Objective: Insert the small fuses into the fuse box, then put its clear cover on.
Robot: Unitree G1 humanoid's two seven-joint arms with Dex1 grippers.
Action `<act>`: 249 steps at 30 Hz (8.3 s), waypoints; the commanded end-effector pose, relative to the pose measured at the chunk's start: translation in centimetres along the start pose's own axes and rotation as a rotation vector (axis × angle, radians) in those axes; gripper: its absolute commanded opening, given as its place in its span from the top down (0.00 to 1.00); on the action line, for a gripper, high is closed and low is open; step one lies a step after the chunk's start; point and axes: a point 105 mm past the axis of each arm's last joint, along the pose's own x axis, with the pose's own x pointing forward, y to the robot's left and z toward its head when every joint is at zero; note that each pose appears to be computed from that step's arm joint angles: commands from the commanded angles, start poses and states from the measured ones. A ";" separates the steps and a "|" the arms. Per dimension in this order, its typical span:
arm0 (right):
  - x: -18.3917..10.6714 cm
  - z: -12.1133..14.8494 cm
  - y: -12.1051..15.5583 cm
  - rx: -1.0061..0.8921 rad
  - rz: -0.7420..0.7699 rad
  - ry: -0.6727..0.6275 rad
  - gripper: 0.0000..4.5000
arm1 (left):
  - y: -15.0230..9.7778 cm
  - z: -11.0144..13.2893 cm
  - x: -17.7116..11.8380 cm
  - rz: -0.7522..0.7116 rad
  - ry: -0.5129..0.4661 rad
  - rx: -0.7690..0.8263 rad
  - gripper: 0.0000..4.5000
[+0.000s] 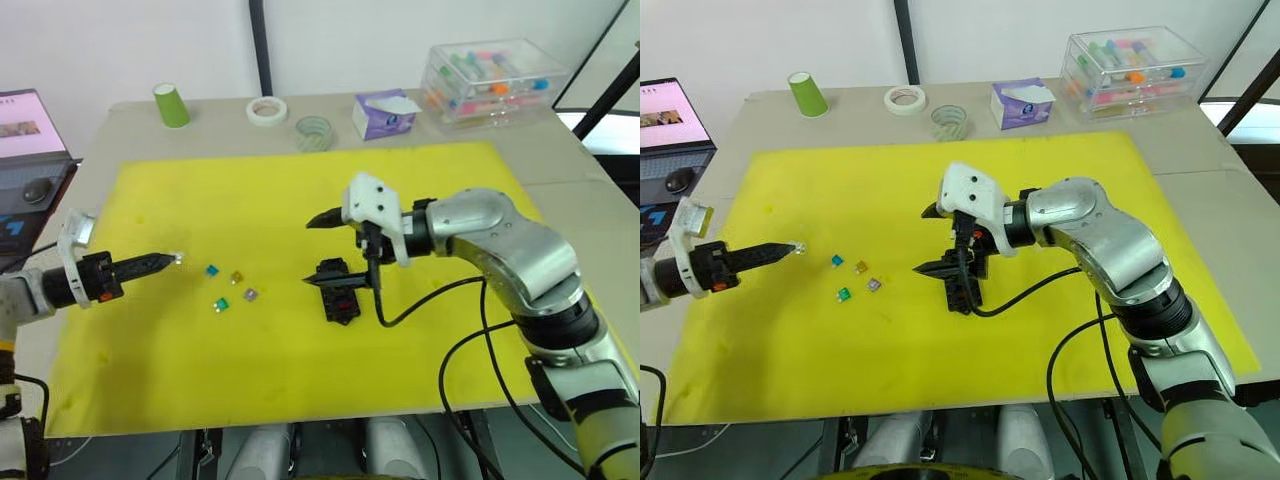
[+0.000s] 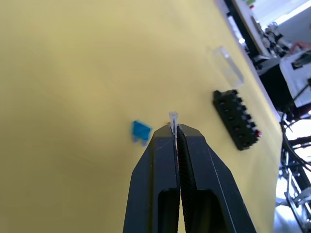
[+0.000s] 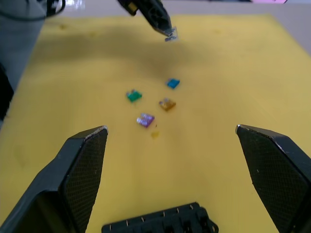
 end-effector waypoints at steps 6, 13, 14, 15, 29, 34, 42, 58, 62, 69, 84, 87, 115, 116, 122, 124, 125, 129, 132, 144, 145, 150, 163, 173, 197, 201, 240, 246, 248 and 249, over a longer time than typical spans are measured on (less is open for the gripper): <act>-3.7 3.3 -0.9 0.141 -0.029 -0.138 0.00 | -9.2 1.2 6.3 -0.278 -0.017 0.422 0.99; -3.8 3.5 1.4 0.203 0.078 -0.116 0.14 | -14.4 0.6 10.1 -0.469 -0.064 0.533 1.00; -3.7 3.4 1.4 0.209 0.080 -0.109 0.21 | -14.6 0.6 10.4 -0.482 -0.067 0.541 1.00; -3.6 3.4 1.4 0.213 0.078 -0.104 0.28 | -14.8 0.6 10.7 -0.490 -0.069 0.546 1.00; -4.1 3.0 1.8 0.260 0.089 -0.080 0.54 | -15.0 0.5 11.3 -0.511 -0.045 0.579 1.00; -3.9 3.0 1.8 0.271 0.092 -0.080 0.54 | -14.8 0.3 11.1 -0.511 -0.034 0.580 1.00; -3.6 2.8 1.8 0.276 0.091 -0.071 0.54 | -14.8 -0.1 11.2 -0.518 -0.028 0.581 1.00; -3.3 2.5 2.0 0.276 0.099 -0.056 0.73 | -14.5 -0.2 11.4 -0.511 -0.011 0.590 1.00; -3.2 2.4 2.1 0.278 0.100 -0.058 0.73 | -14.6 -0.1 11.5 -0.512 -0.008 0.593 1.00; -3.2 2.5 2.2 0.280 0.105 -0.062 0.73 | -14.7 -0.1 11.5 -0.511 -0.002 0.599 1.00; -3.2 2.5 2.3 0.281 0.115 -0.059 0.73 | -14.7 -0.6 11.4 -0.507 0.007 0.601 1.00; -3.2 2.5 2.3 0.280 0.117 -0.059 0.76 | -14.6 -0.6 11.3 -0.504 0.005 0.601 1.00; -2.9 -0.6 1.3 -0.074 0.068 0.282 1.00 | -9.6 -4.9 11.8 -0.306 0.287 0.790 0.29; -2.8 -0.7 1.5 -0.100 0.095 0.304 1.00 | -9.6 -5.2 12.0 -0.308 0.292 0.801 0.22; -2.2 -2.4 2.0 -0.175 0.162 0.401 1.00 | -9.1 -7.5 12.8 -0.307 0.344 0.853 0.01; -2.1 -3.0 2.0 -0.186 0.173 0.425 1.00 | -8.9 -8.1 13.0 -0.305 0.355 0.862 0.01; -2.1 -3.2 2.0 -0.185 0.183 0.433 1.00 | -8.8 -8.4 13.2 -0.303 0.356 0.869 0.01; -1.8 -3.8 1.9 -0.188 0.195 0.459 1.00 | -8.7 -8.6 13.6 -0.294 0.342 0.881 0.01; -1.6 -4.2 1.6 -0.185 0.194 0.476 1.00 | -8.7 -8.4 13.8 -0.293 0.324 0.887 0.01; -1.2 -5.4 1.8 -0.182 0.204 0.505 1.00 | -8.5 -8.2 14.2 -0.284 0.303 0.890 0.01; -1.2 -5.5 1.8 -0.180 0.207 0.505 1.00 | -8.5 -8.2 14.2 -0.283 0.304 0.891 0.01; -1.1 -5.9 2.1 -0.187 0.220 0.512 1.00 | -8.5 -8.2 14.2 -0.280 0.302 0.897 0.01; -1.0 -6.4 1.6 -0.212 0.200 0.526 1.00 | -8.6 -8.4 14.3 -0.280 0.299 0.899 0.01; -1.3 -5.2 0.9 -0.234 0.184 0.514 1.00 | -8.7 -8.5 14.3 -0.283 0.300 0.898 0.01; -1.1 -5.6 1.8 -0.184 0.221 0.511 1.00 | -8.8 -8.4 14.3 -0.283 0.295 0.902 0.01; -1.1 -5.6 2.0 -0.168 0.226 0.520 1.00 | -8.8 -8.4 14.4 -0.283 0.293 0.903 0.01; -1.2 -5.8 2.4 -0.126 0.240 0.539 1.00 | -9.0 -8.7 14.6 -0.283 0.285 0.903 0.01; -1.0 -6.1 2.5 -0.120 0.240 0.543 1.00 | -9.0 -8.7 14.5 -0.282 0.285 0.900 0.01; -1.0 -6.1 2.5 -0.120 0.238 0.544 1.00 | -9.0 -8.7 14.5 -0.282 0.286 0.900 0.01; -0.9 -6.2 2.5 -0.120 0.238 0.545 1.00 | -9.0 -8.7 14.5 -0.281 0.285 0.900 0.01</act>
